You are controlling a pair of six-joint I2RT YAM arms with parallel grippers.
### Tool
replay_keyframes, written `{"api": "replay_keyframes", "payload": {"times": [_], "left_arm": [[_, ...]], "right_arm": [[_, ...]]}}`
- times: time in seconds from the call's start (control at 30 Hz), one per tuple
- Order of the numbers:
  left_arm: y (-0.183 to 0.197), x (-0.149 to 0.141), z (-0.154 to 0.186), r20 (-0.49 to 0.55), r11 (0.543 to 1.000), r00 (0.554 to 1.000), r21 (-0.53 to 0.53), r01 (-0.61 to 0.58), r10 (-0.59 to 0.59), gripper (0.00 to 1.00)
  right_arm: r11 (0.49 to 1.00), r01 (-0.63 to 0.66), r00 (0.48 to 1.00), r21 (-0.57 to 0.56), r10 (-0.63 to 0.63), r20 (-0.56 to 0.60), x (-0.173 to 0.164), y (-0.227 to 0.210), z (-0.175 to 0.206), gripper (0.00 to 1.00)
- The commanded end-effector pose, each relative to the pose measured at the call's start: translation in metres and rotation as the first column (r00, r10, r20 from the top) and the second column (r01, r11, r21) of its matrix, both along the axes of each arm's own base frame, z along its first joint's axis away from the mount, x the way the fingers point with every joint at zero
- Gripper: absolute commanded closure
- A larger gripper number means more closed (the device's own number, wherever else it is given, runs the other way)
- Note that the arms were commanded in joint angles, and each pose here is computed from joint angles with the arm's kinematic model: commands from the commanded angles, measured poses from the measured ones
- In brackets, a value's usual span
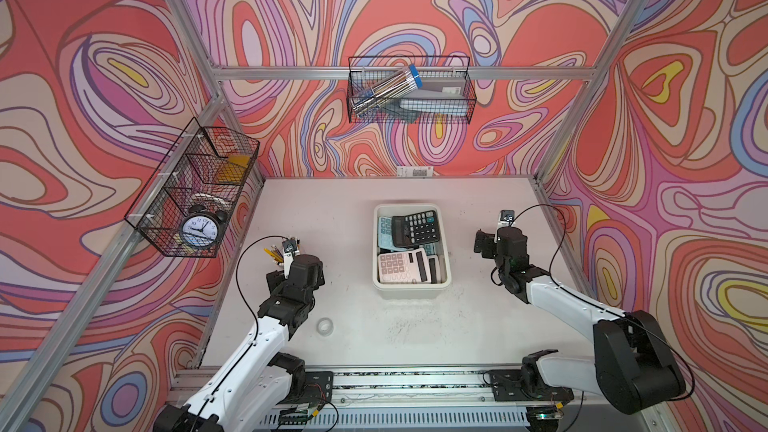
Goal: Put the calculator in the storage box
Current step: Reset both arms
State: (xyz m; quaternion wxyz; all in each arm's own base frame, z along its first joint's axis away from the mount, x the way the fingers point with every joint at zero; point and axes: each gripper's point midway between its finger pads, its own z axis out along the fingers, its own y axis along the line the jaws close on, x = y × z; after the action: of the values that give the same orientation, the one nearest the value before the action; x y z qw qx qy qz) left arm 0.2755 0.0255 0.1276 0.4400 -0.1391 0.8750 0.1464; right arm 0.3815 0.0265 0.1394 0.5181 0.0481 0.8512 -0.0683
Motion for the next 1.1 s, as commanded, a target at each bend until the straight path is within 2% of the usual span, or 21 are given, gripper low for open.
{"api": "replay_keyframes", "payload": {"times": [0.0,0.27,0.4,0.53,0.63,1.07], "left_arm": [[-0.012,0.011,0.003,-0.030,0.995,0.998,-0.080,0.054,-0.056,0.01],[-0.005,0.014,0.002,-0.050,0.999,0.998,-0.013,0.041,-0.041,0.01],[-0.008,0.023,0.013,0.027,0.997,0.997,-0.005,0.071,-0.071,0.01],[-0.005,0.022,-0.001,0.017,0.996,0.996,0.008,0.084,-0.084,0.02],[-0.005,0.027,-0.006,0.017,0.995,0.995,-0.009,0.095,-0.095,0.05],[-0.004,0.065,-0.013,0.056,0.988,0.988,-0.044,0.148,-0.145,0.08]], "right_arm": [[1.000,-0.014,1.000,0.026,0.014,-0.001,0.000,0.003,0.003,0.02],[0.999,-0.029,1.000,0.037,0.029,0.009,-0.002,0.005,0.009,0.02],[0.999,-0.031,0.999,0.043,0.031,0.012,-0.002,0.006,0.010,0.02],[0.998,-0.032,0.999,0.048,0.032,0.013,-0.002,0.006,0.010,0.02],[0.998,-0.032,0.999,0.051,0.031,0.015,-0.003,0.006,0.011,0.02],[0.997,-0.022,0.999,0.068,0.020,0.035,-0.005,0.003,0.016,0.02]]}}
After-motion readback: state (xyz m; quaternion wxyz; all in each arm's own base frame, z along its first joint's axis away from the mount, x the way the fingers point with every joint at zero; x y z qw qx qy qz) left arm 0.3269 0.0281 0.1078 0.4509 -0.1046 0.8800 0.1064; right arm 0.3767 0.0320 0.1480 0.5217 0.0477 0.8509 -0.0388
